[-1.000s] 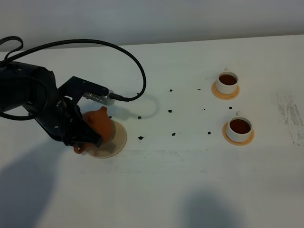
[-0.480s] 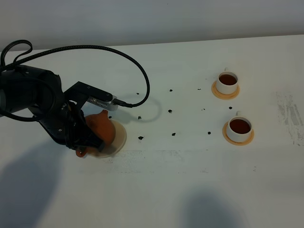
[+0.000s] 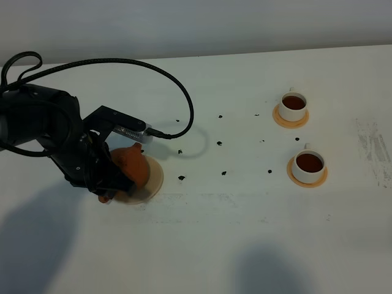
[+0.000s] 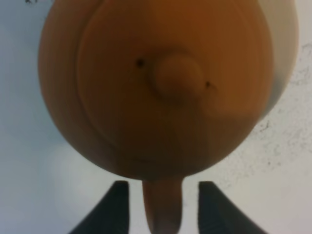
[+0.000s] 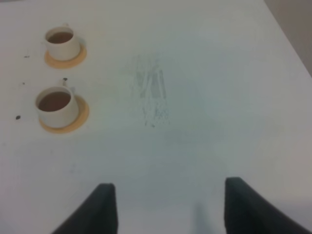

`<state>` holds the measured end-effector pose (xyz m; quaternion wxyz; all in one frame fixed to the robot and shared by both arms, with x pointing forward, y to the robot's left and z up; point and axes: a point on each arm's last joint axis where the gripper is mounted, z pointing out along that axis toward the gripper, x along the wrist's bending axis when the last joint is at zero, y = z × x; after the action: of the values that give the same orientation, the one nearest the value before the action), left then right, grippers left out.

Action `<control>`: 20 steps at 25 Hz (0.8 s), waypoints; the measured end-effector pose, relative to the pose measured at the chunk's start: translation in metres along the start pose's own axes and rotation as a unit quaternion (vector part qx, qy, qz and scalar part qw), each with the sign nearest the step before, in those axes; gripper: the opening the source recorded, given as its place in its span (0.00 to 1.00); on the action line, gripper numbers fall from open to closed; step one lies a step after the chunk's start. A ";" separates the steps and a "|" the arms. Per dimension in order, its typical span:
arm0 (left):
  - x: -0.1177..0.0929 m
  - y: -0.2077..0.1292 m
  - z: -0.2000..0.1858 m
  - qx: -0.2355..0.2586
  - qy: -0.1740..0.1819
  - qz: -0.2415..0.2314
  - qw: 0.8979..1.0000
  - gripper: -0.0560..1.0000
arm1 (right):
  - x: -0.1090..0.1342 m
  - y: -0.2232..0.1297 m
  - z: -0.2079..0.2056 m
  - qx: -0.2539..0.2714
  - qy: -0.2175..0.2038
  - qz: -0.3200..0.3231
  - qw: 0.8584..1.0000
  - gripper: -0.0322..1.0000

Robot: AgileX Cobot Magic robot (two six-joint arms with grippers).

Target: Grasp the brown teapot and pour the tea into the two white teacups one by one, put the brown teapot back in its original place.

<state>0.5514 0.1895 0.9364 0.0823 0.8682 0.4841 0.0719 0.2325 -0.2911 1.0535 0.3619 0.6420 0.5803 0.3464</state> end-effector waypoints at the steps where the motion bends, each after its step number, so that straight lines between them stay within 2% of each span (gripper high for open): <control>1: 0.000 0.000 0.000 0.001 0.000 0.000 1.000 0.40 | 0.000 0.000 0.000 0.000 0.000 0.000 1.000 0.49; 6: -0.001 -0.001 -0.004 0.000 0.000 0.001 1.000 0.44 | 0.000 0.000 0.000 0.000 0.000 0.000 1.000 0.49; 12: 0.000 0.000 -0.026 -0.031 0.011 -0.007 0.999 0.44 | 0.000 0.000 0.000 0.000 0.000 0.000 1.000 0.49; 20: 0.026 -0.009 -0.057 -0.062 0.042 -0.074 0.994 0.44 | 0.000 0.000 0.000 0.000 0.000 0.000 1.000 0.49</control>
<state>0.5463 0.2208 0.9914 0.1211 0.8193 0.5448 0.1317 0.2325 -0.2911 1.0535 0.3619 0.6420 0.5803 0.3464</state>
